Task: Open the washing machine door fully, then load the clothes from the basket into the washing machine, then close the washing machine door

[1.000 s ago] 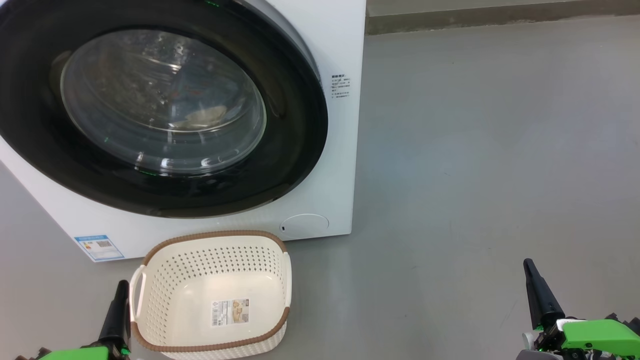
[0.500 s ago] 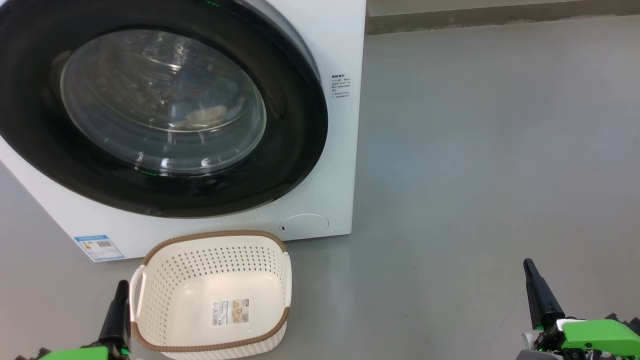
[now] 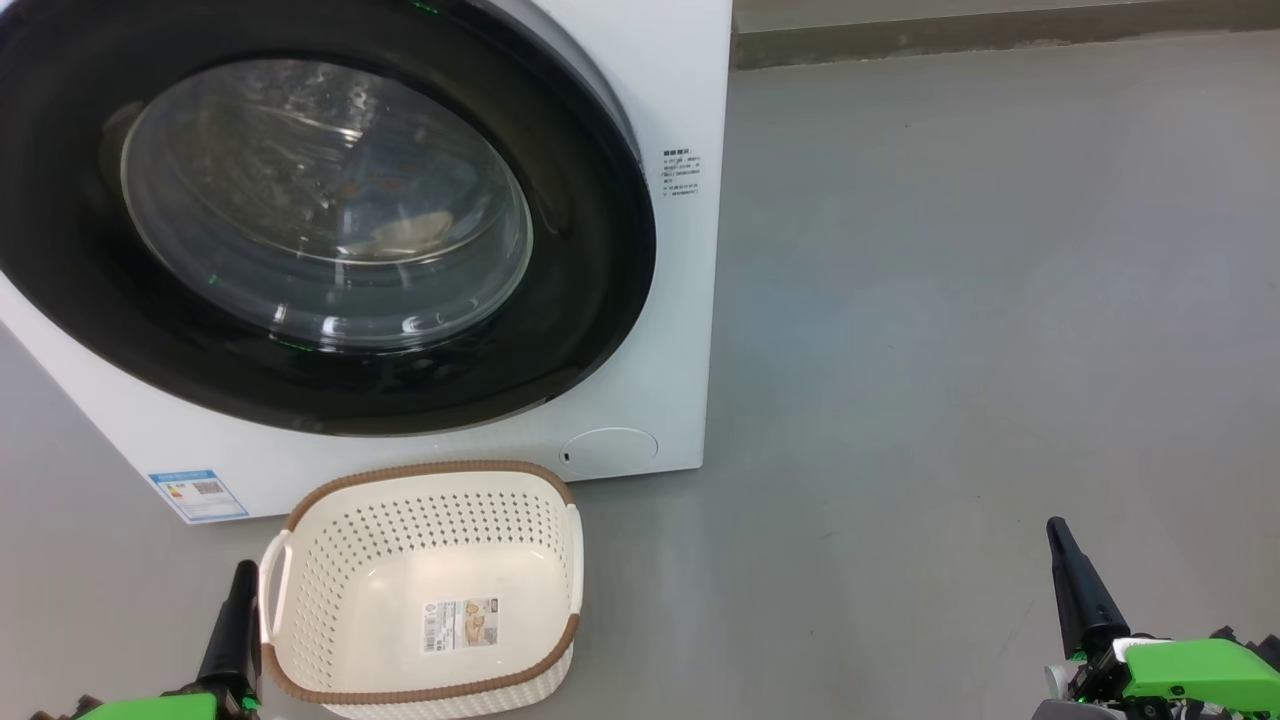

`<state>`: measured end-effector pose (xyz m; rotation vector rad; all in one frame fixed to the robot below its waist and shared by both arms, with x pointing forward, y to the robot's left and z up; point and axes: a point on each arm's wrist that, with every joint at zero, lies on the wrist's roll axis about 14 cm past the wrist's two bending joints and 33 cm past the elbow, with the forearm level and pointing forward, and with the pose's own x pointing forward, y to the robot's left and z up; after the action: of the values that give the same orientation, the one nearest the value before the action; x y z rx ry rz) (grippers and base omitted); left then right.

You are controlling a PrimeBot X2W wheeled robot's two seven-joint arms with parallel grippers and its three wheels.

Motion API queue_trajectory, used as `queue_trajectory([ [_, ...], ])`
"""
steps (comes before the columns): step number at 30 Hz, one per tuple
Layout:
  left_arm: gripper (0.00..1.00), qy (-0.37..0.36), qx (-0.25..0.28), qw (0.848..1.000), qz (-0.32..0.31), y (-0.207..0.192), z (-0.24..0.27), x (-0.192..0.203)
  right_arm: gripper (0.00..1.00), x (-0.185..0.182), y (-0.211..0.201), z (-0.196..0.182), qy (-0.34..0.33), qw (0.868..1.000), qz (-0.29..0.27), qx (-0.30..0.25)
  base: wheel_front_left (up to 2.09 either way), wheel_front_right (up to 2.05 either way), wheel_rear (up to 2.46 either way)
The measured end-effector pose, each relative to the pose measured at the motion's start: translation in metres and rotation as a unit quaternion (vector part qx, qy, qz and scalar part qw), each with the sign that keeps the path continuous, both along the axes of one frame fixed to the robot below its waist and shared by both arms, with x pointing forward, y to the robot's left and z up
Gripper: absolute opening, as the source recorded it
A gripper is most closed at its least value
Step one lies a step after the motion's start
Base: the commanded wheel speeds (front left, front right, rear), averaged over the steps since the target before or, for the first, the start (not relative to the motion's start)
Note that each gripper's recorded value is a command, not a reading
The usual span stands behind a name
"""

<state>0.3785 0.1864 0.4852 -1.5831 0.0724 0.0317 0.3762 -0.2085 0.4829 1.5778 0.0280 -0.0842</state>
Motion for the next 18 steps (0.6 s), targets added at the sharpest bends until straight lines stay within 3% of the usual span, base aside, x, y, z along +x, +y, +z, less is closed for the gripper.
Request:
queue_trajectory([
  [18, 0.00, 0.000, 0.000, 1.000, 0.000, 0.0000, 0.0000, 0.0000, 0.00, 0.0000, 0.0000, 0.0000, 0.000, 1.000, 0.000, 0.000, 0.00, 0.00, 0.00],
])
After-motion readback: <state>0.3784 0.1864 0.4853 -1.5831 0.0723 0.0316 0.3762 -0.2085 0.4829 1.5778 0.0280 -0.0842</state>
